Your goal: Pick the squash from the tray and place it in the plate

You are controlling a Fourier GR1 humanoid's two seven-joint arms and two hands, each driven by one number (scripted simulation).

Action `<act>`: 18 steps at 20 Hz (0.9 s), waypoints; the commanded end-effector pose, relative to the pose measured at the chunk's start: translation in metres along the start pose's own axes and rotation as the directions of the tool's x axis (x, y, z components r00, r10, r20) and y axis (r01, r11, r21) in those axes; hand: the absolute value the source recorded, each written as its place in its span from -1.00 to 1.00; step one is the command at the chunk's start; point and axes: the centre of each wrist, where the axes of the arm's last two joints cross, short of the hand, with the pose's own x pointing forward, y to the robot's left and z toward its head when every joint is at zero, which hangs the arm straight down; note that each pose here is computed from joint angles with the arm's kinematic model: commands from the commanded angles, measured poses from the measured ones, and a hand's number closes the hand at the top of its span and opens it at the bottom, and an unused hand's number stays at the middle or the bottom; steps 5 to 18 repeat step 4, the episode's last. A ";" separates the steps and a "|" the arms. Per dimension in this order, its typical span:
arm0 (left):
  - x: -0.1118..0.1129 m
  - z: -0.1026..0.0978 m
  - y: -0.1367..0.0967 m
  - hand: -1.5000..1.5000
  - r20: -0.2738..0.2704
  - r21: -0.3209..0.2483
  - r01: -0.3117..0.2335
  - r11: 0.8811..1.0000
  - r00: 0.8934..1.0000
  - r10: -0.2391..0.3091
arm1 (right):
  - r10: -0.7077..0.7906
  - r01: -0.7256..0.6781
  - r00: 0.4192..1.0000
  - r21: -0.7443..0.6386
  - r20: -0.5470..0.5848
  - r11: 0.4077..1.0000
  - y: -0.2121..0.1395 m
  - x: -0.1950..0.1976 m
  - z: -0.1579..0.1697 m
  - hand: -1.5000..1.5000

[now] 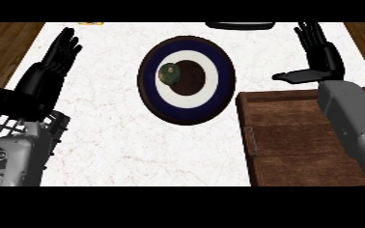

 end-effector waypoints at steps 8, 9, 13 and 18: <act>-0.003 -0.003 -0.010 0.00 0.000 -0.015 -0.021 1.000 1.000 0.021 | 0.074 -0.073 0.997 -0.035 0.032 0.997 -0.025 -0.016 0.035 -1.00; -0.003 -0.003 -0.010 0.00 0.000 -0.015 -0.021 1.000 1.000 0.021 | 0.074 -0.073 0.997 -0.035 0.032 0.997 -0.025 -0.016 0.035 -1.00; -0.003 -0.003 -0.010 0.00 0.000 -0.015 -0.021 1.000 1.000 0.021 | 0.074 -0.073 0.997 -0.035 0.032 0.997 -0.025 -0.016 0.035 -1.00; -0.003 -0.003 -0.010 0.00 0.000 -0.015 -0.021 1.000 1.000 0.021 | 0.074 -0.073 0.997 -0.035 0.032 0.997 -0.025 -0.016 0.035 -1.00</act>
